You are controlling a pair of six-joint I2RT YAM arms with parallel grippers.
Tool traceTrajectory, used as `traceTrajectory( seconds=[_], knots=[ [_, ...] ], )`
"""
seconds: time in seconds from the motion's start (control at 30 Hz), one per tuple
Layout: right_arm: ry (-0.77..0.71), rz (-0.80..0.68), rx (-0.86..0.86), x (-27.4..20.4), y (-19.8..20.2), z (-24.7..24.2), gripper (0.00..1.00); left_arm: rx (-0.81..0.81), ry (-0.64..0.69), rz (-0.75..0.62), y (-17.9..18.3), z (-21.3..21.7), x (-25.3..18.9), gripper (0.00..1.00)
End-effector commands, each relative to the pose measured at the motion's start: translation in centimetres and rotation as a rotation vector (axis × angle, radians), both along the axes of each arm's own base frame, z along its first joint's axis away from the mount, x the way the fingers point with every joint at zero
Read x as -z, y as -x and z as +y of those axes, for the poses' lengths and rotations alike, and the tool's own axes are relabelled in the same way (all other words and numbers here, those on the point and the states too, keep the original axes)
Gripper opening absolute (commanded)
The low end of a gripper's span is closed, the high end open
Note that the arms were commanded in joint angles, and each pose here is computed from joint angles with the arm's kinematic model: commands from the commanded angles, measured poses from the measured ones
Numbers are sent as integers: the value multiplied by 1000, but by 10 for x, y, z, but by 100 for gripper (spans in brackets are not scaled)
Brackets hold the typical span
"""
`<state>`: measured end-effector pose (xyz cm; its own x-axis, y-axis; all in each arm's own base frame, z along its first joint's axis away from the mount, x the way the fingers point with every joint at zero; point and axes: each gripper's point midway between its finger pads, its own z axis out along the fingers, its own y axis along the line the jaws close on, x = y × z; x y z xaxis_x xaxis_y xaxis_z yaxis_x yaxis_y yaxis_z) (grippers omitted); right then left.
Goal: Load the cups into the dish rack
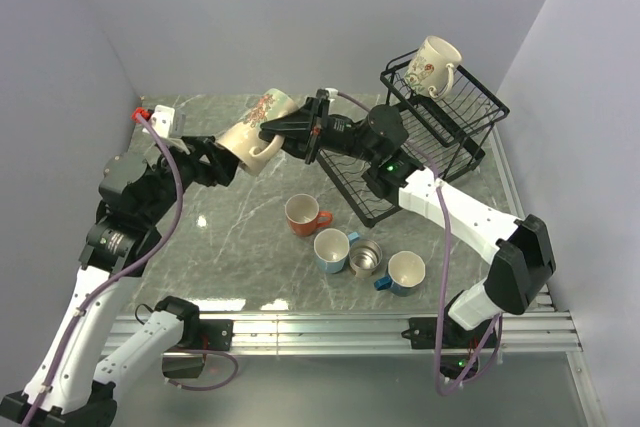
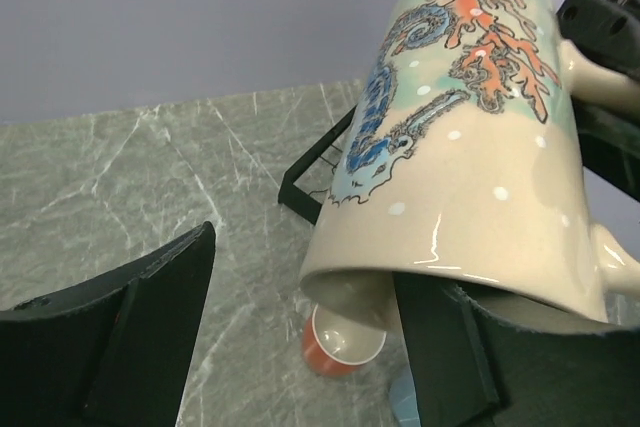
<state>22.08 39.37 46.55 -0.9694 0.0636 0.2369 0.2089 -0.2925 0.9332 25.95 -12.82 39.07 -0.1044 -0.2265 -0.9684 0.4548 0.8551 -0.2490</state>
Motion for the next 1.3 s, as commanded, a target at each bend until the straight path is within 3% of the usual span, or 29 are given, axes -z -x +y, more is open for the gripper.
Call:
traceTrajectory(
  seconds=[0.0,0.27,0.33,0.47,0.67,1.13,1.27],
  knots=[
    [-157,-150,-1,-61,31,-30,0,-25,26,-46,-3,3,-16,77],
    [-56,-177,81,-40,12,-47,0,-74,24,-14,-2,12,-6,79],
    [26,-174,128,-34,1,-58,0,-100,24,-3,-3,16,-3,79],
    [228,-323,297,-29,-26,-93,0,-150,32,16,1,26,-1,81],
    [476,-429,541,-34,-64,-158,0,-183,36,31,9,35,1,82],
    [563,-511,960,-52,-124,-267,0,-164,-2,86,28,38,7,82],
    [658,-569,1198,-64,-138,-312,0,-143,-1,102,33,35,8,82]
  ],
)
